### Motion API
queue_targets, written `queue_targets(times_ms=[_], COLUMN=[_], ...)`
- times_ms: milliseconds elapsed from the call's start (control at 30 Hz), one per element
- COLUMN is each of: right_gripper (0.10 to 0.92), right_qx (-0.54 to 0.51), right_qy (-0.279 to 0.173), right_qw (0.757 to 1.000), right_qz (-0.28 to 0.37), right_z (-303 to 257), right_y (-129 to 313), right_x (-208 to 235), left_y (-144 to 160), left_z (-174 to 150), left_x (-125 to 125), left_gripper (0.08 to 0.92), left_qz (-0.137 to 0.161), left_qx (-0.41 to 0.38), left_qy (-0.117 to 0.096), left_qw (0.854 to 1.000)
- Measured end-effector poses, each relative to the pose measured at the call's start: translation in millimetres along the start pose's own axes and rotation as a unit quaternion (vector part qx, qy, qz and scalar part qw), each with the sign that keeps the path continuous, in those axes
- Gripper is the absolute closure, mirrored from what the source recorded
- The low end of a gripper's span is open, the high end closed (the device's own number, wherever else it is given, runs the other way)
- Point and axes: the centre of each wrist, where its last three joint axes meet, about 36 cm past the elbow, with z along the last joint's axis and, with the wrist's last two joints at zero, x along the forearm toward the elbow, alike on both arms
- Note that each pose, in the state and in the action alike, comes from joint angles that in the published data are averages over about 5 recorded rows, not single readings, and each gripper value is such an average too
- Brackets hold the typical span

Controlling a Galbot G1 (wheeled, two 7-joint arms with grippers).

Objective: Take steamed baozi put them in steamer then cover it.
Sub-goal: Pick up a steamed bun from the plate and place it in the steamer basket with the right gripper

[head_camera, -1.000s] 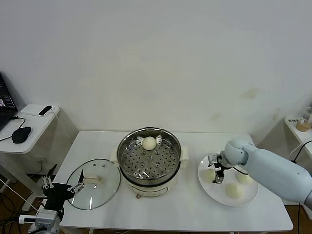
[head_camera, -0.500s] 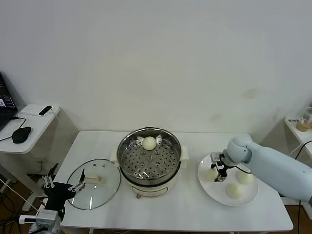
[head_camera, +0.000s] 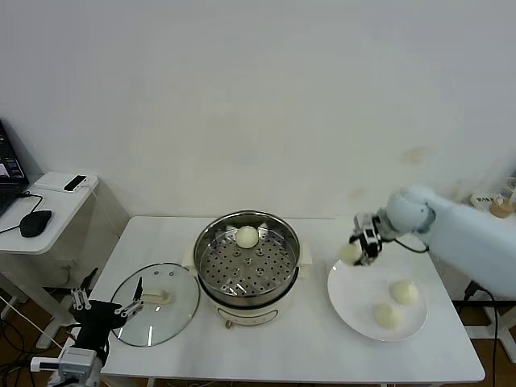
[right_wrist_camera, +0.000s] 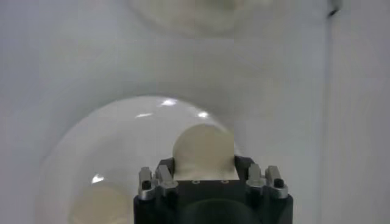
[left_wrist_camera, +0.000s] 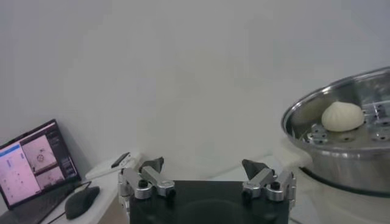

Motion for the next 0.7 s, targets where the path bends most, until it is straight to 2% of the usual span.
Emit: queue_targets(times_ms=[333,533,700], right_gripper=[0.391,0.386,0.386], right_qx=[0.03,0.042,0.049], right_qy=[-0.048,-0.082,-0.097], right_qw=[0.998,0.995,0.994], right_qz=[0.038,0.029,0.01], right_z=[-87,-149,-197], right_y=[-39,-49,-52], right_x=[58,59,40], left_y=[-3,0,1], left_z=[-4,-2,1], left_x=[3,2,1], left_gripper=[0.177,0.177,0.177], left_qz=[0.001,-0.003,-0.007], left_qx=[-0.002,-0.006,-0.007], left_qy=[-0.004,-0.002,0.003], left_qw=[1.0,1.0,1.0])
